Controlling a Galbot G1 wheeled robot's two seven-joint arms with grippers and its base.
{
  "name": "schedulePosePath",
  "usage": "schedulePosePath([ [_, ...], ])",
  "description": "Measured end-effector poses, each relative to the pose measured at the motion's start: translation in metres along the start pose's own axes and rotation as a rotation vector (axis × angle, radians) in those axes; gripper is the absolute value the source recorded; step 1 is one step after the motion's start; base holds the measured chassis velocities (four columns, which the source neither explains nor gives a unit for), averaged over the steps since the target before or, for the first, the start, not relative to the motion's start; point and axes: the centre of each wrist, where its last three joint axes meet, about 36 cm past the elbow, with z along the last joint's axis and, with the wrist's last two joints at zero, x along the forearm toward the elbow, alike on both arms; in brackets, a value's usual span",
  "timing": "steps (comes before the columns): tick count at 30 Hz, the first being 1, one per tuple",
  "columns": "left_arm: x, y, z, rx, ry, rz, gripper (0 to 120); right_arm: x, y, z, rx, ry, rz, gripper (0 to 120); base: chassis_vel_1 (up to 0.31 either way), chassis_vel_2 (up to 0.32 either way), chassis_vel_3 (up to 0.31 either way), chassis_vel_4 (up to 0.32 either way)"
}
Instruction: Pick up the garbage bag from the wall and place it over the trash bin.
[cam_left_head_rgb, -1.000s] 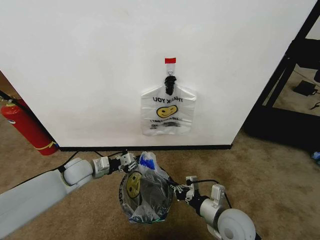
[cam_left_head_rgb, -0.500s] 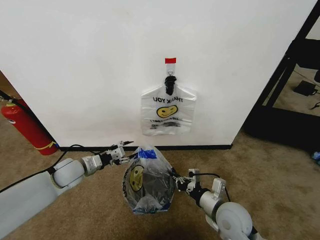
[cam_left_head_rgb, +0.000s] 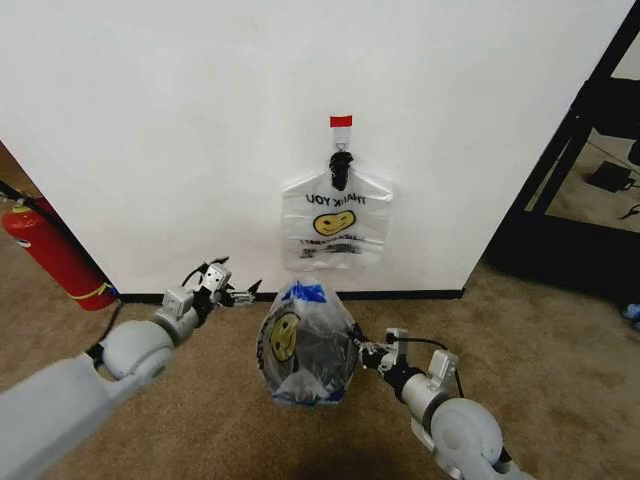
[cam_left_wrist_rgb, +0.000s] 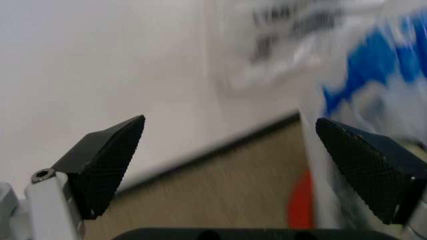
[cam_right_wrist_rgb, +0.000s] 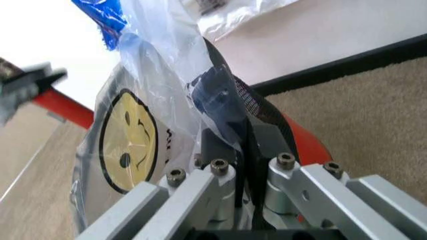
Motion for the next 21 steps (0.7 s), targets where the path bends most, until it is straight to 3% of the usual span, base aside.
schedulePosePath([
  [2, 0.007, -0.008, -0.009, 0.071, 0.071, 0.008, 100, 0.0, 0.0, 0.0, -0.004, -0.007, 0.005, 0, 0.0, 0.0, 0.0, 0.0],
  [3, 0.013, -0.015, -0.02, 0.143, 0.152, 0.036, 100, 0.001, -0.001, 0.001, -0.004, -0.014, 0.013, 0, 0.0, 0.0, 0.0, 0.0],
  [8, 0.026, -0.028, -0.04, 0.247, 0.275, 0.133, 100, 0.002, -0.004, 0.002, -0.003, -0.023, 0.029, 0, 0.0, 0.0, 0.0, 0.0],
  [14, 0.029, -0.038, -0.045, 0.273, 0.303, 0.193, 88, 0.002, -0.005, 0.003, -0.006, -0.023, 0.032, 0, 0.0, 0.0, 0.0, 0.0],
  [15, 0.027, -0.042, -0.043, 0.275, 0.309, 0.202, 81, 0.002, -0.005, 0.003, -0.01, -0.024, 0.031, 0, 0.0, 0.0, 0.0, 0.0],
  [18, 0.018, -0.044, -0.034, 0.274, 0.326, 0.201, 72, 0.003, -0.002, 0.001, -0.022, -0.029, 0.022, 0, 0.0, 0.0, 0.0, 0.0],
  [21, 0.01, -0.042, -0.028, 0.262, 0.331, 0.184, 75, 0.003, 0.0, 0.001, -0.028, -0.03, 0.014, 0, 0.0, 0.0, 0.0, 0.0],
])
